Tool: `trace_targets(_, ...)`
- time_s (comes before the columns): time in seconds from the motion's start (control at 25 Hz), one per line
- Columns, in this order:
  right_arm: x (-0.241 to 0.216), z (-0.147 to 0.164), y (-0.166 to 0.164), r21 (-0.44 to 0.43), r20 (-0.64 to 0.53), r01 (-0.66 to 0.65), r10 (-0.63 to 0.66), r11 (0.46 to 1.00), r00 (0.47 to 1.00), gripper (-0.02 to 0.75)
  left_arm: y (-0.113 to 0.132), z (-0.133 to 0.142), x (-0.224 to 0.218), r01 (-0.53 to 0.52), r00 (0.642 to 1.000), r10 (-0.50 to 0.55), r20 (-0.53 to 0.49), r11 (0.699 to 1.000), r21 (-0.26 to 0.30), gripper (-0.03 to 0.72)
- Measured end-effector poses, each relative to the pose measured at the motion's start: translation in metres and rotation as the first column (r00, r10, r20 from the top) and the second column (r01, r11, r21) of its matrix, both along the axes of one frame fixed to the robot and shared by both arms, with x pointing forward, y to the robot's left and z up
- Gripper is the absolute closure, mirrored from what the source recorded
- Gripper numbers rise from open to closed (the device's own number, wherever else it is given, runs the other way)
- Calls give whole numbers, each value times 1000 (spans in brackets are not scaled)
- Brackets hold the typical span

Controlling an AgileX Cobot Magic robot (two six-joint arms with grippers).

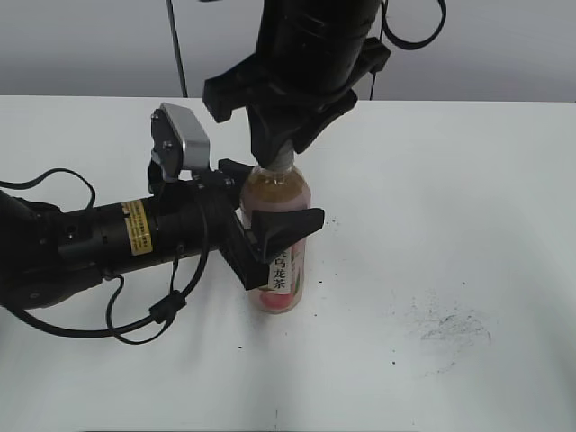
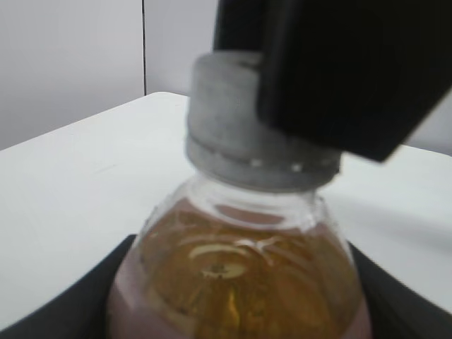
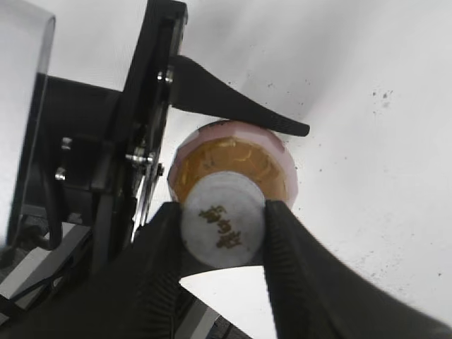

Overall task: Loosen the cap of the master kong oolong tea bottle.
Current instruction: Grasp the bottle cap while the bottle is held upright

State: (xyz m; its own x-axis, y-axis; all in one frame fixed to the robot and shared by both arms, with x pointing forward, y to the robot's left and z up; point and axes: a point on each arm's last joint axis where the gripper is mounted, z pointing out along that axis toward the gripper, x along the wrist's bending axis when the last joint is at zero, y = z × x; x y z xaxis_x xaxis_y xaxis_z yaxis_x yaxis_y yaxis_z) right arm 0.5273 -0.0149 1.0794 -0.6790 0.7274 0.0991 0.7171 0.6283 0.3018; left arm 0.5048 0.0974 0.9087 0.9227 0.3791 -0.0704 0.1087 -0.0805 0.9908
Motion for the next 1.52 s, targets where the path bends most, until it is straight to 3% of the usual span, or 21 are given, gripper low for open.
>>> trace_targets(0.16, 0, 0, 0, -19, 30, -107, 108, 994, 994, 465, 0, 0, 0, -1, 1000, 1, -1, 1000, -1, 242)
trace_targets(0.28, 0, 1, 0, -49, 72, -280, 283, 959, 957, 465, 0, 0, 0, 0, 1000, 0, -1, 1000, 0, 242)
trace_targets(0.44, 0, 1, -1, -100, 123, -514, 523, 852, 843, 467, 0, 0, -1, 3, 1000, -3, 1, 1000, -2, 242)
trace_targets(0.56, 0, 1, -1, -153, 156, -658, 676, 737, 721, 468, 0, 0, -1, 5, 1000, -5, 2, 1000, -2, 242)
trace_targets(0.76, 0, 2, 0, -257, 190, -841, 878, 477, 440, 468, 0, 0, -1, 7, 1000, -7, 2, 1000, -1, 242)
trace_targets(0.84, 0, 2, 1, -303, 191, -887, 934, 349, 302, 468, 0, 0, -1, 7, 1000, -7, 2, 1000, -1, 242)
trace_targets(1.04, -1, 2, 2, -426, 167, -904, 980, -23, -104, 480, 0, 0, -1, 3, 1000, -3, -1, 1000, -1, 242)
trace_targets(1.08, -2, 3, 3, -449, 157, -888, 971, -94, -183, 525, 0, 0, 0, -2, 1000, 2, -7, 1000, -3, 242)
trace_targets(1.12, -3, 4, 2, -463, 145, -874, 961, -146, -237, 589, 1, 0, 0, -9, 1000, 9, -11, 1000, -5, 242)
trace_targets(1.2, -4, 4, 2, -482, 124, -847, 939, -227, -322, 643, 1, 0, 1, -13, 1000, 13, -15, 1000, -7, 242)
trace_targets(1.28, -4, 5, 2, -484, 121, -842, 935, -238, -334, 656, 1, 0, 1, -13, 1000, 13, -15, 1000, -6, 242)
trace_targets(1.36, -4, 5, 2, -470, 134, -862, 950, -189, -281, 628, 1, 0, 1, -13, 1000, 13, -15, 1000, -6, 242)
trace_targets(1.44, -5, 5, 3, -438, 159, -894, 971, -94, -180, 537, 1, 0, 1, -11, 1000, 11, -14, 1000, -5, 242)
trace_targets(1.52, -6, 5, 3, -384, 187, -922, 982, 57, -17, 393, 1, 0, 1, -9, 1000, 9, -12, 1000, -5, 242)
